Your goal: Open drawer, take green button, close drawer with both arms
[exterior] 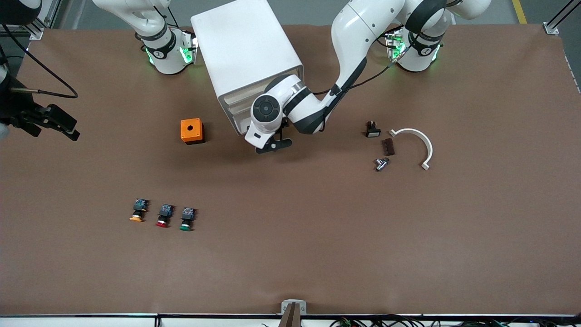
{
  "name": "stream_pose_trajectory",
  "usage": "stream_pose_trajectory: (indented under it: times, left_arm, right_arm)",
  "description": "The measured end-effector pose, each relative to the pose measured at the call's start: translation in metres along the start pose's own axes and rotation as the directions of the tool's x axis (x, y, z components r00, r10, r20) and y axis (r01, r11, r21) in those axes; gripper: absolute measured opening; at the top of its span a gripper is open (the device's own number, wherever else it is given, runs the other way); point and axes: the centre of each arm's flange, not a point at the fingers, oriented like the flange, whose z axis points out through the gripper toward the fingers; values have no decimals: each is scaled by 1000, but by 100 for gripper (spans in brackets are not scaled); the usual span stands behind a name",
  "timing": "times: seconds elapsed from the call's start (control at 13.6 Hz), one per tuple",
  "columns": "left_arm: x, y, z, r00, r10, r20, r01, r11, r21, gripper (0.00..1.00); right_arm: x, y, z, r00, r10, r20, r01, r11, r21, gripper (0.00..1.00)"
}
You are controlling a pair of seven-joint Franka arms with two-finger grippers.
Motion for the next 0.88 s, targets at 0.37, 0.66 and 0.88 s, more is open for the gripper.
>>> stream_pose_trajectory:
  times: [0.37, 0.66, 0.88]
  left_arm:
    - [-15, 2, 8, 995, -85, 51, 85, 996, 1, 100]
    - [77, -42, -141, 979, -196, -51, 189, 975, -118, 100]
    - [119, -127, -279, 966, -194, -170, 178, 979, -103, 100]
  right_arm:
    - [3, 5, -25, 999, 9, -39, -9, 1000, 5, 100]
    - [9, 8, -30, 999, 16, -40, -16, 1000, 4, 100]
    - [11, 7, -27, 1000, 15, -24, -15, 1000, 1, 100]
